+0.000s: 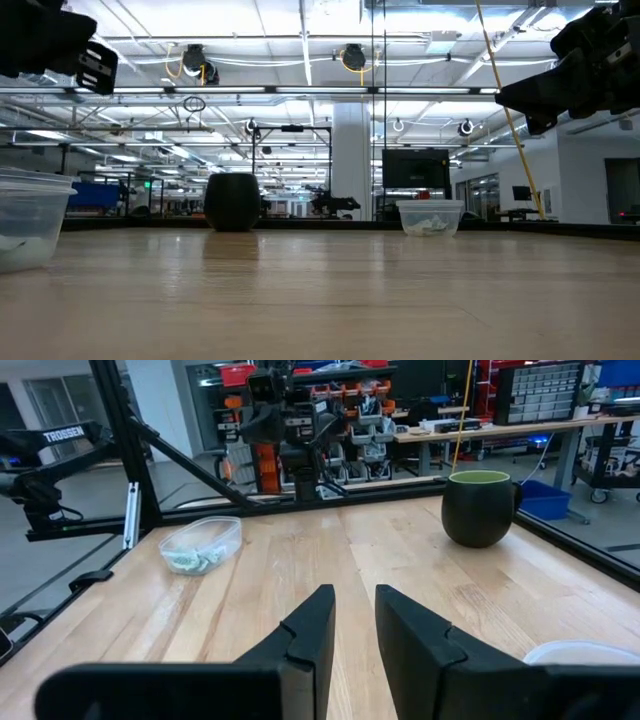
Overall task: Pick and place items into bin
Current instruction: Return to Home Position
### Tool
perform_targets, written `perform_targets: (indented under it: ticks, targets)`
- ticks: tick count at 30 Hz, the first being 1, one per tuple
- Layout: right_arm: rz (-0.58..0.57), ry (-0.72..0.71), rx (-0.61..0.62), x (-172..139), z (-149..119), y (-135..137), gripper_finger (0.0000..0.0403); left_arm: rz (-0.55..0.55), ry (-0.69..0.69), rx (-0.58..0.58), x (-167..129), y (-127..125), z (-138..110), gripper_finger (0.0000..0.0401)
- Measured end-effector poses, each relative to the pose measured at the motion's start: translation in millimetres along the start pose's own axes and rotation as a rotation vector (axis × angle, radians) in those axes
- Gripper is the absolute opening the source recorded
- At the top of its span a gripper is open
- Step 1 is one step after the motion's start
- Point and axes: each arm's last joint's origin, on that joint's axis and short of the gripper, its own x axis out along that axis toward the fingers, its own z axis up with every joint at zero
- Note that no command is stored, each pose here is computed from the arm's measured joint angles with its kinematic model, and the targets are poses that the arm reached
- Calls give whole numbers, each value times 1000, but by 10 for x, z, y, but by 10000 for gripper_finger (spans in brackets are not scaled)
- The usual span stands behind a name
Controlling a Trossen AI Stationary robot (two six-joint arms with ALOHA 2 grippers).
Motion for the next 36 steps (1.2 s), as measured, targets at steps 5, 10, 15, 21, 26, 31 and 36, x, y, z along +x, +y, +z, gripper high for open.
perform_targets:
  ticks: [5,10,15,21,26,31,36]
  targets:
    - [0,0,0,0,0,0,68,17,25,1,-84,11,-40,9]
    - [0,0,0,0,0,0,68,-17,-7,-4,-121,3,-84,30]
    - [0,0,0,0,0,0,68,0,48,27,-86,11,-192,26]
    - [0,0,0,0,0,0,68,26,59,-11,-76,19,-200,6]
    - [0,0,0,0,0,0,68,33,54,-23,-76,20,-197,13]
    - [0,0,0,0,0,0,68,35,46,-23,-75,21,-192,41]
    - [0,0,0,0,0,0,68,36,44,-23,-75,21,-191,57]
